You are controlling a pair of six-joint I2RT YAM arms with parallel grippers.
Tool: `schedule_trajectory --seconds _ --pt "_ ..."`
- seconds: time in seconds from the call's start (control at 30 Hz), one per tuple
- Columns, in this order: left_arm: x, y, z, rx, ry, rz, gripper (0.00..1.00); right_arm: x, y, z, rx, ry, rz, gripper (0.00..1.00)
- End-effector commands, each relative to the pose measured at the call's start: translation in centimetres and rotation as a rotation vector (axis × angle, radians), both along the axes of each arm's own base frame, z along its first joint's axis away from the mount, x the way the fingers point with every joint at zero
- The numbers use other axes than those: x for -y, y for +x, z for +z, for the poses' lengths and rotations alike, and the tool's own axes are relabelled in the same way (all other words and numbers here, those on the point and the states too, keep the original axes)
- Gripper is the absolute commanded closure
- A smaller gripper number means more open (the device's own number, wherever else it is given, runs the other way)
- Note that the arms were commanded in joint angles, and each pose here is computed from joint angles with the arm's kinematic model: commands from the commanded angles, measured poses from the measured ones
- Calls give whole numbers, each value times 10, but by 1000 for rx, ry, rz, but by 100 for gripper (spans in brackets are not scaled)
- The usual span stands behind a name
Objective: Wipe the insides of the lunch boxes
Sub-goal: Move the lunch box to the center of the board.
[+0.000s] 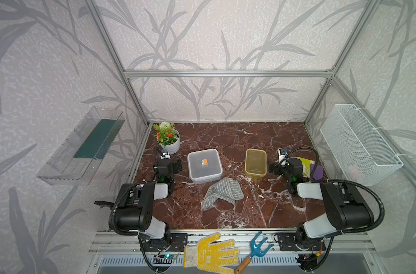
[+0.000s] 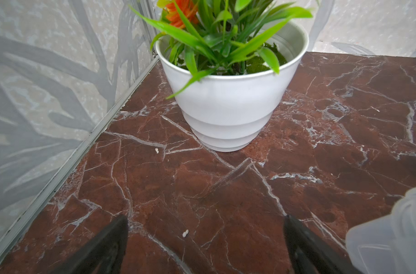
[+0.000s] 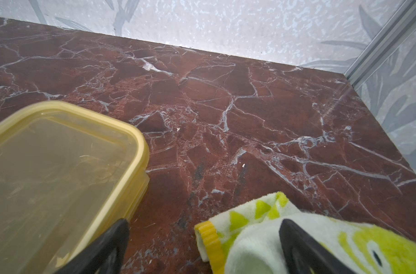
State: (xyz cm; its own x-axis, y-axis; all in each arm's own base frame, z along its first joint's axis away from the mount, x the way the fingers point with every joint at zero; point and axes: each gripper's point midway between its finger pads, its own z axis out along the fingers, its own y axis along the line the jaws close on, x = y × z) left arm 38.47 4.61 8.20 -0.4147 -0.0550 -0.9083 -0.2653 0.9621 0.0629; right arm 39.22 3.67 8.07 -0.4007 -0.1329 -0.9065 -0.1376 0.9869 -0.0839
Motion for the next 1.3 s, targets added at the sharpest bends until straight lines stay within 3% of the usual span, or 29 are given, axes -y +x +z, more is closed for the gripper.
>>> schedule_trajectory --seconds 0.0,1.0,1.13,1.2,1.27 --pt "2 8 12 44 -5 -8 0 -2 5 9 20 18 5 1" --pt "0 8 12 46 -16 -5 1 -2 5 9 20 17 6 0" --pt "-23 3 31 -19 -9 148 1 8 8 24 72 35 -65 5" --pt "-31 0 51 -93 -8 202 2 20 4 33 -8 36 -142 5" --pt "-35 -8 72 -91 -18 241 5 15 -3 47 -115 42 -120 5"
